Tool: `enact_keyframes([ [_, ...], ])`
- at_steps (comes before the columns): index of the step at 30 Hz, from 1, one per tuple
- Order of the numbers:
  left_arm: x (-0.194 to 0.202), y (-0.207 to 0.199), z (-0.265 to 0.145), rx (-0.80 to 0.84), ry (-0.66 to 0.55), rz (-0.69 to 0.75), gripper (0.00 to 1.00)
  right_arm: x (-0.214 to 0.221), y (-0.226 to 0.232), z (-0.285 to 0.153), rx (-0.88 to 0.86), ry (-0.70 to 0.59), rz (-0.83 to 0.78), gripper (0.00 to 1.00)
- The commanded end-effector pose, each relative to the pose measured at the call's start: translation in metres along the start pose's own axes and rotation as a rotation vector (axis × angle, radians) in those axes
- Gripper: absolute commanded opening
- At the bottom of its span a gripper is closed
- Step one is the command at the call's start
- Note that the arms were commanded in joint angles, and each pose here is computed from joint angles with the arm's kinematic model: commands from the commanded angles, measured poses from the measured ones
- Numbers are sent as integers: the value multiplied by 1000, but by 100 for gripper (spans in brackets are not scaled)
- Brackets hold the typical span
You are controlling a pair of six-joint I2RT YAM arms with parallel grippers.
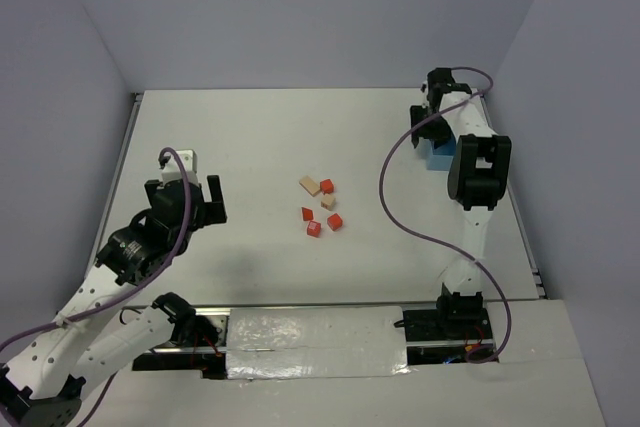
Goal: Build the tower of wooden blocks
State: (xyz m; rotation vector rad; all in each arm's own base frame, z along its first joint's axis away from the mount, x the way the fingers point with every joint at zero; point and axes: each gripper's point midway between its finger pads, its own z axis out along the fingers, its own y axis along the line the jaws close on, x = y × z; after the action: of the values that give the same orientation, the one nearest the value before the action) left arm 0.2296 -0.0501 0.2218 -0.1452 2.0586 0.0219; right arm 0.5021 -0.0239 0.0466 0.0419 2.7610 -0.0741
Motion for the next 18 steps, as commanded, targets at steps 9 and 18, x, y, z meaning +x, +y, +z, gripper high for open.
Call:
enact_keyframes([
  [9,-24,-33,-4,120,14,-56,100,-47,26,-210,-51,-448,131,97],
  [18,2,-178,37,466,275,7,90,82,132,-271,-395,-570,105,100],
])
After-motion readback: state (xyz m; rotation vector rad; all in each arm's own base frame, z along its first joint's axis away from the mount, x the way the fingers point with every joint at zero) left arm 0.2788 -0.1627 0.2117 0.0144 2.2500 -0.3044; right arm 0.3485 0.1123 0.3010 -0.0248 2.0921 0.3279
